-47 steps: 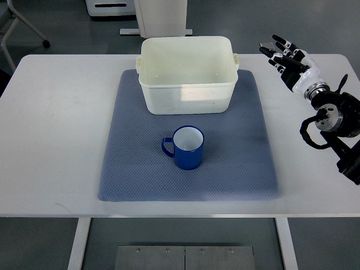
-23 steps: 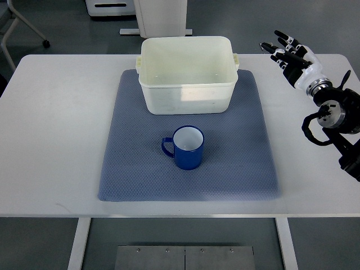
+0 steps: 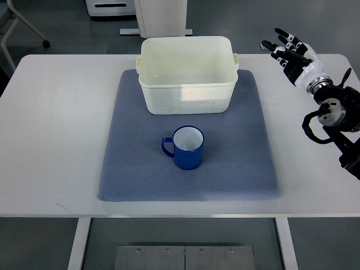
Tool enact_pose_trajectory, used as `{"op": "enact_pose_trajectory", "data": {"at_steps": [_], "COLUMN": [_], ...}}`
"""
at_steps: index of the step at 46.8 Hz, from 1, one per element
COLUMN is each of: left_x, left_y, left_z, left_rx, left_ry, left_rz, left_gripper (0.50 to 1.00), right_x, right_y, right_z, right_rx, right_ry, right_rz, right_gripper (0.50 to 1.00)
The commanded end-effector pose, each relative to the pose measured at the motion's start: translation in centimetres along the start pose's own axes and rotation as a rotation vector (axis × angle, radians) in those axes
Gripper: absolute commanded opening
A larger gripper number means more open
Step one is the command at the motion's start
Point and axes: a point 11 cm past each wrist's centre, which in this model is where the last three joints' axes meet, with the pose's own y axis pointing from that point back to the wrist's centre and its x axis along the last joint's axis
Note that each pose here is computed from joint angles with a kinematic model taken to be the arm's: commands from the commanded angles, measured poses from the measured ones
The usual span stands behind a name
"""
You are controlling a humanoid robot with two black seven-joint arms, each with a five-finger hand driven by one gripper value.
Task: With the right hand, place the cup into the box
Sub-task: 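Move the right hand over the box and down toward the blue mug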
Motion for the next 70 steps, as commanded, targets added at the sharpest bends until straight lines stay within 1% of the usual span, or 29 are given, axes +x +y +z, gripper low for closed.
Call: {"op": "enact_pose_trajectory", "data": {"at_steps": [1,12,21,25,33,42,50,54,61,70], "left_x": [0.0,0.0,0.0,0.0,0.0,0.0,0.0,0.0,0.0,0.0], "left_y": [0.0,0.0,0.0,0.0,0.0,0.0,0.0,0.0,0.0,0.0], "left_z": [0.0,0.0,0.0,0.0,0.0,0.0,0.0,0.0,0.0,0.0], "left_rx": [0.000,0.002,0.000,0.000,0.000,0.000,0.000,0.000,0.000,0.000], "left_ry": [0.001,0.000,0.001,0.000,0.000,0.000,0.000,0.000,0.000,0.000], "left_rz": [0.000,0.000,0.000,0.000,0.000,0.000,0.000,0.000,0.000,0.000], "left_gripper": [1.000,1.000,1.000,1.000,1.000,1.000,1.000,1.000,1.000,1.000], "right_x": [-0.2,0.2,-0.2,-1.1,-4.0,-8.0,-11.3,-12.4,-13.9,-15.4], "right_y": [-0.2,-0.2,-0.2,0.0,0.6,1.9,3.0,3.4,3.9,5.7], "right_z": [-0.8,-1.7,-1.0,-0.9,-0.4,1.1,1.3,0.9,0.4,2.2], "right_rx": [0.011,0.012,-0.024,-0.030,-0.047,-0.093,-0.113,-0.107,-0.104,-0.157], "right_ry": [0.011,0.060,0.122,0.113,0.085,0.132,0.199,0.198,0.220,0.336], "right_rz": [-0.006,-0.006,-0.039,-0.115,-0.341,-0.514,-0.658,-0.732,-0.809,-0.936], "right_gripper": [1.000,1.000,1.000,1.000,1.000,1.000,1.000,1.000,1.000,0.998]}}
